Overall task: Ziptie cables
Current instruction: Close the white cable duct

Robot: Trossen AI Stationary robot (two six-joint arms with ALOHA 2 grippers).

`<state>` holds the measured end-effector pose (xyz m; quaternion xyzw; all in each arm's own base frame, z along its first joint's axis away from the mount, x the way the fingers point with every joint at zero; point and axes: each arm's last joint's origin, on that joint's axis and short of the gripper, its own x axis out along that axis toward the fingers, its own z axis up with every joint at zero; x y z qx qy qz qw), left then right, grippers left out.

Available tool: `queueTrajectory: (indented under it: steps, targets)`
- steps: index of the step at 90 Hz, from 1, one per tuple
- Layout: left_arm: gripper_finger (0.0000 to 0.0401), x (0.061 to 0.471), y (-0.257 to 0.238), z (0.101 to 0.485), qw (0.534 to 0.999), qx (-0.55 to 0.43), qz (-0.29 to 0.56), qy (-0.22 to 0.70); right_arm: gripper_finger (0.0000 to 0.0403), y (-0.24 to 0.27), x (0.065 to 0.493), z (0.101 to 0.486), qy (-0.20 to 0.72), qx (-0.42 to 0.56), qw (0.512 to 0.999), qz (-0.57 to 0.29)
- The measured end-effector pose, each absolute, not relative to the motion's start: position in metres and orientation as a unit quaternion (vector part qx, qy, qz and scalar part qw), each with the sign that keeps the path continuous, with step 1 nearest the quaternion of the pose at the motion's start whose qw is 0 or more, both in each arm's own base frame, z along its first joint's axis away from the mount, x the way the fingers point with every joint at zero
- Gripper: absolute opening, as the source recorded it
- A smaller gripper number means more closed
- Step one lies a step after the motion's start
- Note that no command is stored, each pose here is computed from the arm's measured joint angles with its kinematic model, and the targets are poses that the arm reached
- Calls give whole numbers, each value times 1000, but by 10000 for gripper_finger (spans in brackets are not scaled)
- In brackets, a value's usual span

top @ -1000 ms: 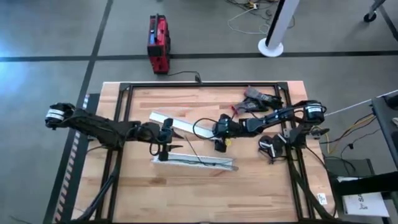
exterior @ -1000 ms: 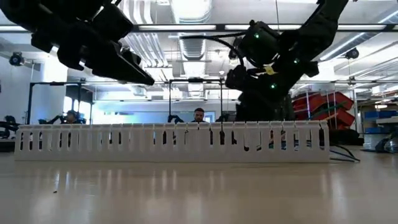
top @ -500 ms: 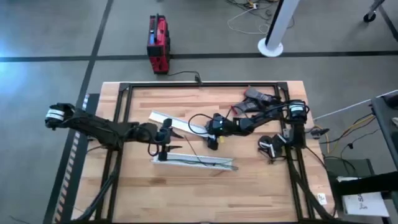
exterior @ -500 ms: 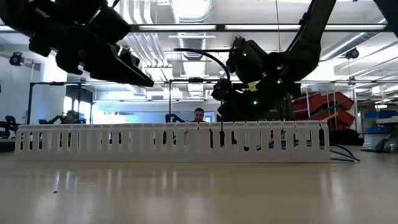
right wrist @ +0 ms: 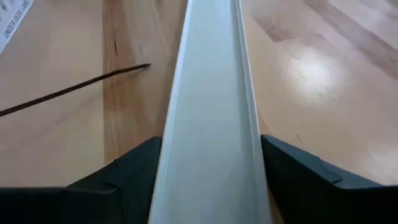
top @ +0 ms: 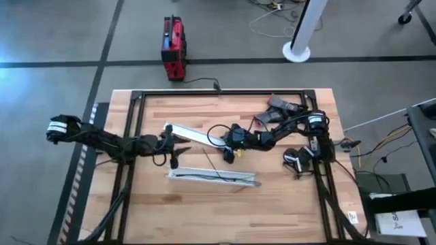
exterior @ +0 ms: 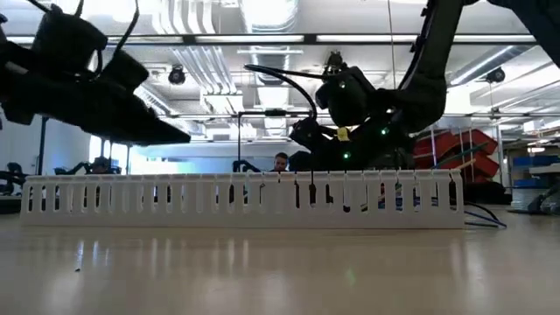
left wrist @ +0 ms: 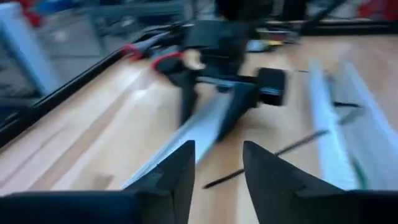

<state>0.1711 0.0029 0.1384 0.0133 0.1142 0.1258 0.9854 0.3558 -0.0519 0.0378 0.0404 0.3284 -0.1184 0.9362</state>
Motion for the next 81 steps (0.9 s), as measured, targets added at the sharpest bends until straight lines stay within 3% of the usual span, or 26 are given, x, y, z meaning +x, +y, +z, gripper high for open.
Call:
queueTrajectory:
  steps: [16,35,53,81]
  targets:
    - [103,173,3,143,983,64,131,112,220,-52,356,38,329,35,937,-113]
    - [98,174,3,142,983,41,133,117,231,-52,356,38,328,40,937,-116]
    - [98,172,3,136,979,32,134,149,218,-52,356,41,327,27,937,-117]
    - [98,167,12,146,971,-21,162,173,217,-34,358,83,358,-168,913,-96]
